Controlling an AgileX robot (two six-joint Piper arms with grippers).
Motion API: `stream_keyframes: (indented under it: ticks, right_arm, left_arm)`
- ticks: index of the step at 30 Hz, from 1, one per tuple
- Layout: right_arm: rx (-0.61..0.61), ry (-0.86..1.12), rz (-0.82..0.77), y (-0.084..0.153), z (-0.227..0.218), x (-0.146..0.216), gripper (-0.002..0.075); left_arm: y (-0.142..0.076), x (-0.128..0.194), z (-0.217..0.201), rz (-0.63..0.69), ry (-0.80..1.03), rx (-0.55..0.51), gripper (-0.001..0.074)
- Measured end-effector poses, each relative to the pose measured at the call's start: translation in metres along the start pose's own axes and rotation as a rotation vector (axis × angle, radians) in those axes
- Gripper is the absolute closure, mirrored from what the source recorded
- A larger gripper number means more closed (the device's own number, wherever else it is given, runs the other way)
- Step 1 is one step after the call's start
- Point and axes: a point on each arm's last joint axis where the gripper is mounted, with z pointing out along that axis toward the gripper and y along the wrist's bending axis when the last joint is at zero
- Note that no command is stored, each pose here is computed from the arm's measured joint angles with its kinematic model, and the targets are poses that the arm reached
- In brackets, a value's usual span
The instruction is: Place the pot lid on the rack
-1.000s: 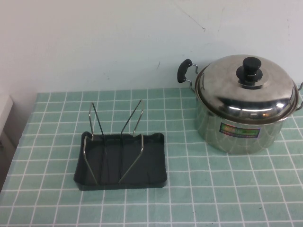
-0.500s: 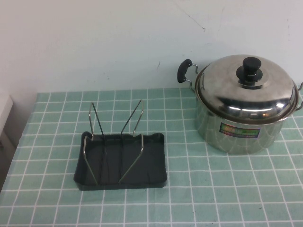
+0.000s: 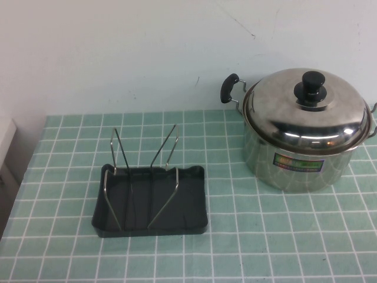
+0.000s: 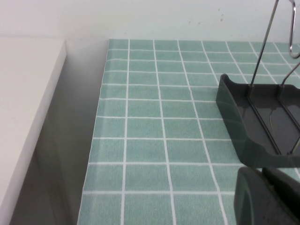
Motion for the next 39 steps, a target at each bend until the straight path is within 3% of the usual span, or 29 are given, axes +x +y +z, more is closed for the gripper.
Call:
stream_keyframes:
  ticks: [4, 7, 11, 16, 21, 25, 29, 33, 39]
  right_arm:
    - [-0.001, -0.051, -0.004, 0.000, 0.001, -0.003, 0.0727]
    - [-0.004, -0.176, -0.010, 0.001, 0.000, -0.014, 0.0727]
    - [-0.006, -0.431, -0.044, 0.002, -0.007, -0.036, 0.0727]
    - [0.035, -0.747, -0.197, 0.004, -0.023, -0.060, 0.0727]
    - [0.048, -0.973, -0.111, 0.001, -0.039, -0.073, 0.0727]
    - [0.071, -0.993, -0.009, -0.005, -0.040, -0.074, 0.0727]
    - [0.050, -0.865, -0.017, -0.005, -0.039, -0.081, 0.0727]
    - [0.054, -0.788, -0.106, -0.006, -0.059, -0.115, 0.0727]
    - [0.027, -0.572, -0.047, -0.013, -0.063, -0.175, 0.0727]
  left_arm:
    - [0.000, -0.004, 0.000, 0.000, -0.057, 0.006, 0.0738]
    - [-0.002, -0.018, -0.002, 0.000, -0.206, 0.023, 0.0738]
    - [-0.004, -0.039, -0.009, 0.002, -0.454, 0.050, 0.0738]
    - [-0.007, -0.059, -0.023, 0.012, -0.723, 0.080, 0.0738]
    - [-0.008, -0.069, -0.033, 0.014, -0.880, 0.098, 0.0738]
    - [-0.007, -0.071, -0.035, -0.017, -0.916, 0.099, 0.0738]
    - [-0.007, -0.075, -0.033, -0.034, -0.821, 0.092, 0.0738]
    - [-0.011, -0.097, -0.044, -0.034, -0.759, 0.092, 0.0738]
    - [-0.017, -0.130, -0.051, 0.110, -0.701, 0.054, 0.0738]
